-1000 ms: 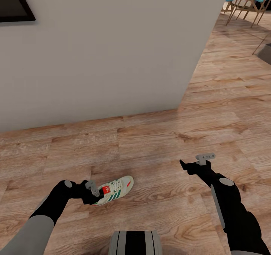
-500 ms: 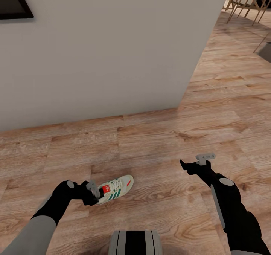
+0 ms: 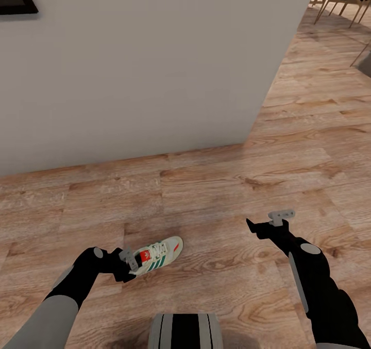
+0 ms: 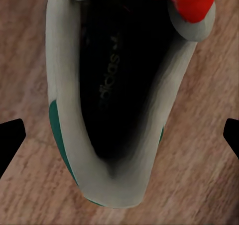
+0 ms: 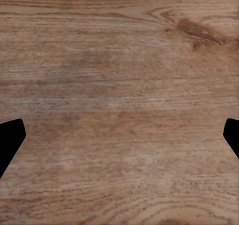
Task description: Pick up the two gym shoes and the two sandals from the corridor floor and place them onto the hallstand (shoe rack) in the corridor, making sure they are on the rack and not on the floor. Arrange them so the two gym shoes are next to each other and the two sandals are next to each other.
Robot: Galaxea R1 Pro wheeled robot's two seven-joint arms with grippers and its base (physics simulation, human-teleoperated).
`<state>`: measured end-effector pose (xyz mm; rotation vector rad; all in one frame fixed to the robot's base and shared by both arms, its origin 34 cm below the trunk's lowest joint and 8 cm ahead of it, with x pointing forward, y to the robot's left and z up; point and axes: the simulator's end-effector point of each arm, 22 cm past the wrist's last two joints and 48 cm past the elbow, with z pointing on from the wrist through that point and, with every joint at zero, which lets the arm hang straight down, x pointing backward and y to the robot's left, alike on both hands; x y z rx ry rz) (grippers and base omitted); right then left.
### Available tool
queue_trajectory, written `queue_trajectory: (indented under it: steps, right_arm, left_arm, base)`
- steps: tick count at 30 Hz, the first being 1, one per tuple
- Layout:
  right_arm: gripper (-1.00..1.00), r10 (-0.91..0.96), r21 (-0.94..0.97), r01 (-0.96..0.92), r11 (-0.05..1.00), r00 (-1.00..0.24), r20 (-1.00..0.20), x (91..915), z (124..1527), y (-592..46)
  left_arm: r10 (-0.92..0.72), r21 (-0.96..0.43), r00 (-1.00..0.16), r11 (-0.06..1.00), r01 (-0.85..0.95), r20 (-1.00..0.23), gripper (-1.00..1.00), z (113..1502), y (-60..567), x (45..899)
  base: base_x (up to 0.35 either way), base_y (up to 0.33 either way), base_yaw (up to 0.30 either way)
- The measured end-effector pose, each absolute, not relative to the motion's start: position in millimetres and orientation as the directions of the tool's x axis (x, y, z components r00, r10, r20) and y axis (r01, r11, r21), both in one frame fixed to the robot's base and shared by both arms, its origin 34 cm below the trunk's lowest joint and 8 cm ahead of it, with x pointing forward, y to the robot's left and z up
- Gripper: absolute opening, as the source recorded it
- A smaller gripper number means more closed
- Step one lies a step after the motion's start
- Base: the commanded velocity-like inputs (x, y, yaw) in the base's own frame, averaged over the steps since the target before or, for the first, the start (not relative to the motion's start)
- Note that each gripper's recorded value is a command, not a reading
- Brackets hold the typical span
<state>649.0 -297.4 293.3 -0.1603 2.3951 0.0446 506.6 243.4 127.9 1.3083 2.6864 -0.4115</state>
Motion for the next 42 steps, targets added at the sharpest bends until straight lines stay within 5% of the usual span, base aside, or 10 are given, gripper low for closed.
queue_trajectory:
  steps: [42]
  right_arm:
    - [1.0,-0.104,-0.006,-0.129,0.992,-0.768,-0.632,636,259,-298]
  left_arm:
    - [0.777,-0.179,-0.611,0.587,0.79,-0.152,1.0,107,260,495]
  base:
    - [0.0,0.0,0.0]
